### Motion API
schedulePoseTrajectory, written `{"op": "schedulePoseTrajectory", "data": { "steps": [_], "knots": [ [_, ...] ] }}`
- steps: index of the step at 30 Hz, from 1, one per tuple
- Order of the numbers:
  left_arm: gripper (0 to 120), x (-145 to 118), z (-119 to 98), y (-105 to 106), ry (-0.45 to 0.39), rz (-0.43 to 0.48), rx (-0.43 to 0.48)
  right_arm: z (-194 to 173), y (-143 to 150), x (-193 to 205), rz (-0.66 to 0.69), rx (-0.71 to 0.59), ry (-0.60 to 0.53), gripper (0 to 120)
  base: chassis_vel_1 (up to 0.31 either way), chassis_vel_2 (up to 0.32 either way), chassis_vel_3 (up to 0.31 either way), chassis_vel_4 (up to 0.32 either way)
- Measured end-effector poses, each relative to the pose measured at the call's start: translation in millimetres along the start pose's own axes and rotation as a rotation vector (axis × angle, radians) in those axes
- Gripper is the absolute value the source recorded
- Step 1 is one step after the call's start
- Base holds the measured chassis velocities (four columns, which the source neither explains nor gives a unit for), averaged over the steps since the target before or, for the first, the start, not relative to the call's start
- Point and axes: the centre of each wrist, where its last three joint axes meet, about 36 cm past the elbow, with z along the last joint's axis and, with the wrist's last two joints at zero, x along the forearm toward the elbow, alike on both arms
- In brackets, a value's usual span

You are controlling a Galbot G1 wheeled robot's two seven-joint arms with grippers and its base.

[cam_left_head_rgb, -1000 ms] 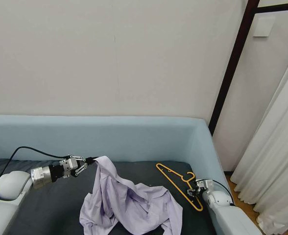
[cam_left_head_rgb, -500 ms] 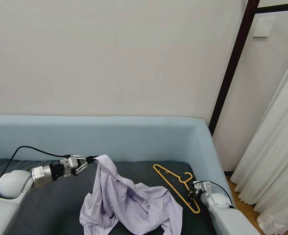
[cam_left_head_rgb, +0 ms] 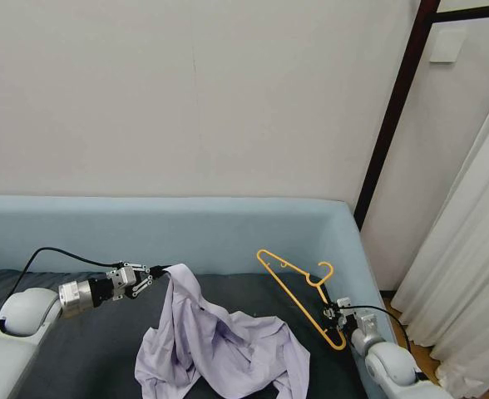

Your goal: Pick up the clothes from the sofa and hang them on the clothes hanger.

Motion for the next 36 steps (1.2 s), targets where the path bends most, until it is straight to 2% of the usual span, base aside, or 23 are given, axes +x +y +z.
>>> {"op": "schedulePoseTrajectory", "data": {
  "steps": [2,3,6,8,9,12,17,22,25,36],
  "knots": [
    [0,3.6,-3.0,1.7,0.004,-0.002,-0.004,-12.8,22.7,30.3,0.056,0.083,-0.094,5,0.000,0.000,0.000,0.000],
    [0,3.6,-3.0,1.7,0.004,-0.002,-0.004,-12.8,22.7,30.3,0.056,0.083,-0.094,5,0.000,0.000,0.000,0.000],
    [0,10.2,-5.7,4.3,0.010,-0.007,-0.003,-22.9,51.5,66.4,0.103,0.153,-0.226,5,0.000,0.000,0.000,0.000],
    [0,12.3,-8.0,7.3,0.015,-0.006,-0.003,-17.6,62.6,82.8,0.103,0.287,-0.362,5,0.000,0.000,0.000,0.000],
    [0,12.3,-8.0,7.3,0.015,-0.006,-0.003,-17.6,62.6,82.8,0.103,0.287,-0.362,5,0.000,0.000,0.000,0.000],
    [0,12.8,-12.5,10.4,0.017,-0.007,-0.003,-8.4,70.4,88.2,0.083,0.465,-0.477,5,0.000,0.000,0.000,0.000],
    [0,10.9,-17.1,12.2,0.016,-0.009,-0.001,-2.4,88.9,93.6,0.046,0.595,-0.530,5,0.000,0.000,0.000,0.000],
    [0,5.2,-21.0,10.2,0.009,-0.009,0.008,1.1,114.0,98.4,0.039,0.638,-0.490,5,0.000,0.000,0.000,0.000],
    [0,0.4,-23.8,9.3,0.003,-0.009,0.014,2.2,133.4,102.8,0.043,0.657,-0.429,5,0.000,0.000,0.000,0.000],
    [0,-4.1,-27.4,8.7,-0.010,-0.009,0.010,0.5,154.6,105.1,0.050,0.597,-0.246,5,0.000,0.000,0.000,0.000]
  ]
}}
